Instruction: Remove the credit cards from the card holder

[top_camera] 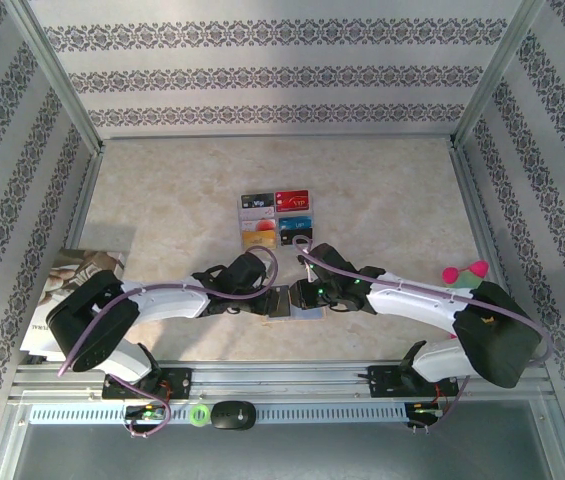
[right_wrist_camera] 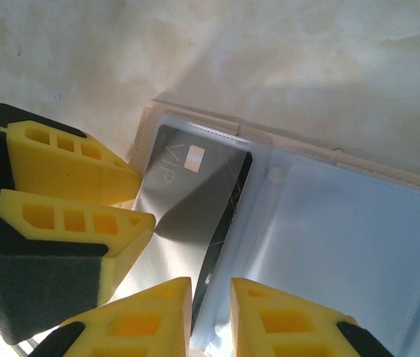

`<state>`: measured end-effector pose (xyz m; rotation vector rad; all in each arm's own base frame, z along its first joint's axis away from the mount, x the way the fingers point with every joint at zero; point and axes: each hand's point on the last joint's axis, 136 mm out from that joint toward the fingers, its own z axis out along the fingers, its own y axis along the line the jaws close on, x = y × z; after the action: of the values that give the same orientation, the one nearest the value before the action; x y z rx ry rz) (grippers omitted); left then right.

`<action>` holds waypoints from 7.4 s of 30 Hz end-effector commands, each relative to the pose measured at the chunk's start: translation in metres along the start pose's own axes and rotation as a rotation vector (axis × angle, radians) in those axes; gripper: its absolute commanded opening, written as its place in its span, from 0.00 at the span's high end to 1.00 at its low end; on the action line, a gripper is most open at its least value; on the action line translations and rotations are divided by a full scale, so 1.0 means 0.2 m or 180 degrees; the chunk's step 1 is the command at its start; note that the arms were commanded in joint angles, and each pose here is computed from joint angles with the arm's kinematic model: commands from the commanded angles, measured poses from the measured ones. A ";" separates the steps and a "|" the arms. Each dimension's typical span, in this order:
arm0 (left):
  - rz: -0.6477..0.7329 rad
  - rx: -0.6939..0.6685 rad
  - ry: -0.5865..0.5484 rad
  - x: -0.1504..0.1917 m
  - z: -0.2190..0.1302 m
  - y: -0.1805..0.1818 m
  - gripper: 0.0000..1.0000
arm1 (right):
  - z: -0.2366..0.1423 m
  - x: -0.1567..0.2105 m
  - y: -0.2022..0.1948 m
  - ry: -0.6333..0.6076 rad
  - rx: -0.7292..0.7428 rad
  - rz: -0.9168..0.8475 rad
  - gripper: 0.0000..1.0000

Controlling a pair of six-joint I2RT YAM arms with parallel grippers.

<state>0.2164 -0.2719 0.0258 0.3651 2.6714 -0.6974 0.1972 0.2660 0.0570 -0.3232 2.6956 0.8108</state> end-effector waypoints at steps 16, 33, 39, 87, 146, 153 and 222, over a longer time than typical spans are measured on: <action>-0.0201 -0.0348 0.0369 0.18 0.06 0.14 0.71 | 0.09 0.02 0.01 0.0130 -0.0100 0.0109 0.77; -0.0283 -0.0318 0.0391 0.21 0.05 0.14 0.74 | 0.13 0.07 -0.07 0.0285 -0.0168 0.0668 0.80; -0.0280 -0.0313 0.0399 0.21 0.05 0.14 0.74 | 0.16 0.05 -0.04 0.0290 -0.0296 0.0714 0.80; -0.0277 -0.0254 0.0397 0.22 0.05 0.12 0.72 | 0.17 0.08 -0.02 0.0391 -0.0337 0.0747 0.83; -0.0378 -0.0506 0.0877 0.41 0.08 0.23 0.68 | 0.09 0.06 -0.08 0.0340 -0.0023 0.0547 0.73; -0.0413 -0.0510 0.1034 0.46 0.10 0.24 0.68 | 0.12 0.06 -0.09 0.0382 -0.0039 0.0604 0.74; -0.0432 -0.0466 0.1033 0.50 0.09 0.26 0.59 | -0.03 0.04 -0.10 0.0214 -0.0264 0.0584 0.81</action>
<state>0.2139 -0.2837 0.0142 0.2772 2.6947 -0.7988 0.1958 0.2351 0.0438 -0.0663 2.7992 0.9176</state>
